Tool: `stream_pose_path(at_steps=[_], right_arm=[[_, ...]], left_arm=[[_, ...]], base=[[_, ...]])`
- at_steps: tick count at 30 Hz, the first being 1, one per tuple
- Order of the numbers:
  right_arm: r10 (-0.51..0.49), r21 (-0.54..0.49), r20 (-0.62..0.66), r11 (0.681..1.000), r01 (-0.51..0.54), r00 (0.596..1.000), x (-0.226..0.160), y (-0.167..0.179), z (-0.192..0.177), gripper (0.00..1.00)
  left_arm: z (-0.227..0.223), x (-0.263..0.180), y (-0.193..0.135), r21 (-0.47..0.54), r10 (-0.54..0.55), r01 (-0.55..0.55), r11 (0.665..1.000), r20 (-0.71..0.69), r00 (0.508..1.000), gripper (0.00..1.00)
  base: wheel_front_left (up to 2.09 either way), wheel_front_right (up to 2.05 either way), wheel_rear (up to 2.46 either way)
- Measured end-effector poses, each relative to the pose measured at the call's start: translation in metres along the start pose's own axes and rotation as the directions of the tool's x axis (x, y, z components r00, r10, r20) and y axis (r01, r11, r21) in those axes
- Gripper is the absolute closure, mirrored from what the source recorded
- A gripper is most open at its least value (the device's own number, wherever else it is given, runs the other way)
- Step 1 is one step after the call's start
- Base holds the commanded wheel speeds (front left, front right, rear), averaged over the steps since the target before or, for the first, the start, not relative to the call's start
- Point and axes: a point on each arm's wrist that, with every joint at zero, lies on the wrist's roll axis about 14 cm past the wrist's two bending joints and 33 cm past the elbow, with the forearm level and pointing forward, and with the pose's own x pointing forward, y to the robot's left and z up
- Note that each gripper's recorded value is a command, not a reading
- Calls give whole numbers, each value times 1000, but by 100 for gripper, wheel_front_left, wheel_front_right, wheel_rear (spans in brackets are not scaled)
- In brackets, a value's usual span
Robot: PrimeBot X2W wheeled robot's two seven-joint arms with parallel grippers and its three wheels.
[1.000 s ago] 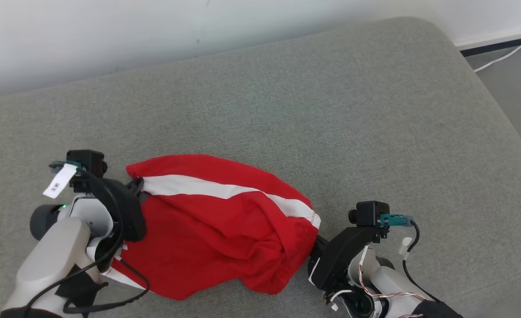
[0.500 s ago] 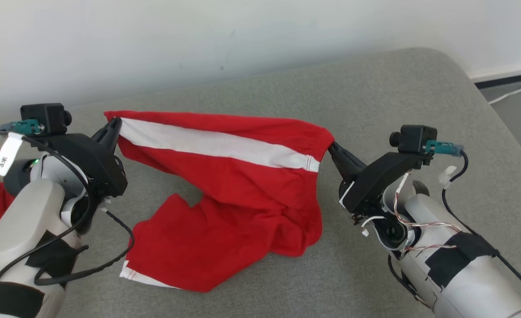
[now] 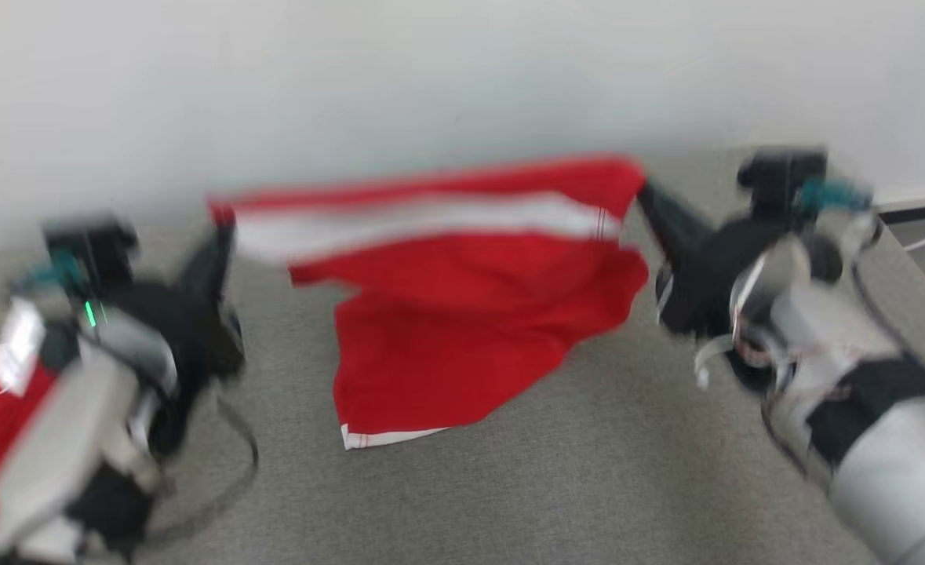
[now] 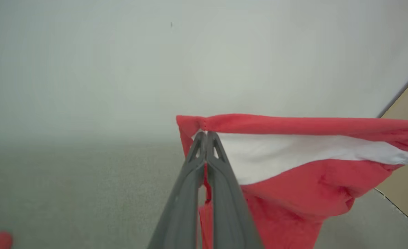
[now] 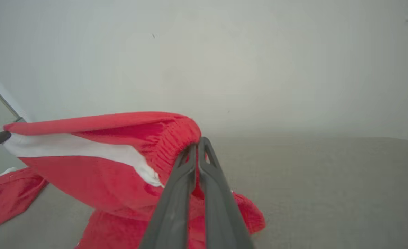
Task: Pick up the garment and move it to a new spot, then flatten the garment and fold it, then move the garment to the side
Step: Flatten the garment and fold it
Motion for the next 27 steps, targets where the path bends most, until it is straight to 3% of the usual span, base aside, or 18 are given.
stream_pose_path(at_steps=[5,8,18,24,27], right_arm=[[-20,49,-198,998,31,980,-35,-3,-92,100],[-18,89,-240,995,40,971,-48,-1,-114,100],[-13,58,-371,998,37,928,-55,-4,-139,100],[-38,-44,-358,999,24,933,-25,-16,-110,100],[-53,-72,-372,997,28,927,-19,-20,-114,100]], left_arm=[[-100,-56,12,-61,60,-74,995,-204,977,100],[-128,-80,12,-112,80,-111,987,-249,965,100],[-135,-77,5,-136,54,-94,986,-275,960,100],[-130,-52,6,-81,36,-65,995,-313,949,100],[-132,-43,6,-57,44,-66,996,-320,946,100]], base=[[0,0,0],[0,0,0],[0,0,0],[0,0,0],[0,0,0]])
